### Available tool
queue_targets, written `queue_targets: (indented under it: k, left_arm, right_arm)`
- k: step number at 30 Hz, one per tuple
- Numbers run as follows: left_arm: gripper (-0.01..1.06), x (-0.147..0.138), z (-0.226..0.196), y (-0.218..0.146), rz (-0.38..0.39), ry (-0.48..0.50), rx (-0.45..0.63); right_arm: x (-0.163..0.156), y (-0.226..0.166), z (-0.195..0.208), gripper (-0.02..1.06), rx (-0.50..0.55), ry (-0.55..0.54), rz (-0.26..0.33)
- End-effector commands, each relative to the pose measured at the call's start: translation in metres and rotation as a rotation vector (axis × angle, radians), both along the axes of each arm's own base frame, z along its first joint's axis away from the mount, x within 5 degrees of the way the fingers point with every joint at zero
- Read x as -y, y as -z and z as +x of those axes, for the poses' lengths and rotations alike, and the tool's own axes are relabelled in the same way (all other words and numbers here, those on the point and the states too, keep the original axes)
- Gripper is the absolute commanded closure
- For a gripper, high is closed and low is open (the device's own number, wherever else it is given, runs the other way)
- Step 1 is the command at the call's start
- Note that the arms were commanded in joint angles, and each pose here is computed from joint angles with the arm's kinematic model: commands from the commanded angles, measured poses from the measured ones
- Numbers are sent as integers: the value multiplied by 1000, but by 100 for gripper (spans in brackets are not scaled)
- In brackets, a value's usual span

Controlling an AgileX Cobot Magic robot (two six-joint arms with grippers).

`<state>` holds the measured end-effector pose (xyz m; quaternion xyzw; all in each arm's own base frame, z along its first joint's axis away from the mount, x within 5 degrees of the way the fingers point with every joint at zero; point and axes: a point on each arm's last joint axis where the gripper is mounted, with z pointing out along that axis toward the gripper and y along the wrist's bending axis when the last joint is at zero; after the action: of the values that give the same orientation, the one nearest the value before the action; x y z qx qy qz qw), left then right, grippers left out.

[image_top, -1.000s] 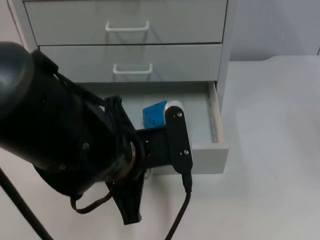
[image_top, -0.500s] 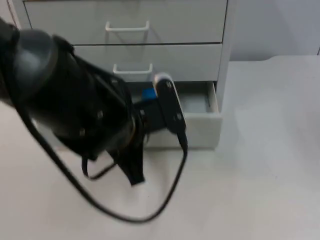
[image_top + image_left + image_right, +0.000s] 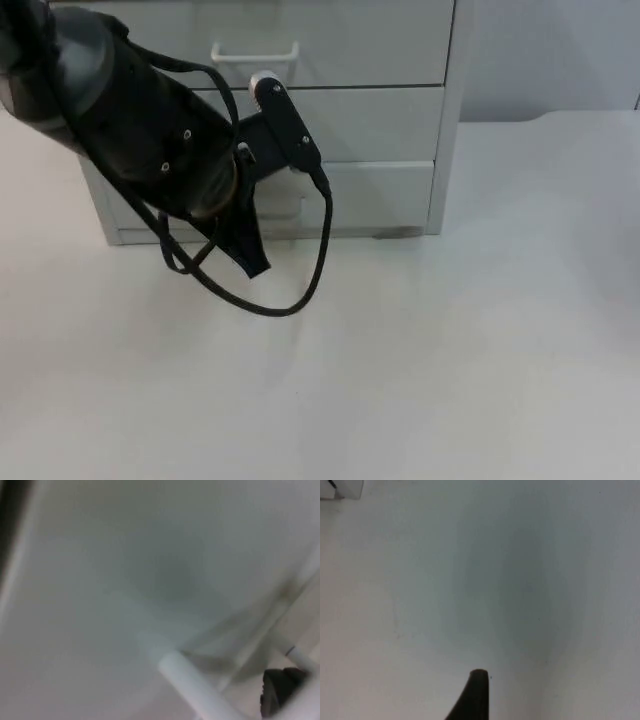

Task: Open the drawer with the left hand, place the block into the drawer with the right hand, then close the drawer with the left hand.

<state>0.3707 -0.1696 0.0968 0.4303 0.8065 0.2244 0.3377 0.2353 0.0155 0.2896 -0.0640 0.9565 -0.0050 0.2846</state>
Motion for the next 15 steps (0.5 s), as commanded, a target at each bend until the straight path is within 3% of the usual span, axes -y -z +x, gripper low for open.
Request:
queue_targets:
  k: [1, 11, 15]
  left_arm:
    - [105, -6, 9, -6, 9, -36, 44]
    - [105, 6, -23, -4, 31, -4, 6]
    - [105, 16, -68, -15, 14, 29, -35]
  right_arm:
    - [2, -2, 0, 23, 21, 1, -8]
    - [2, -2, 0, 23, 28, 0, -7]
    - [2, -2, 1, 23, 32, 0, -7]
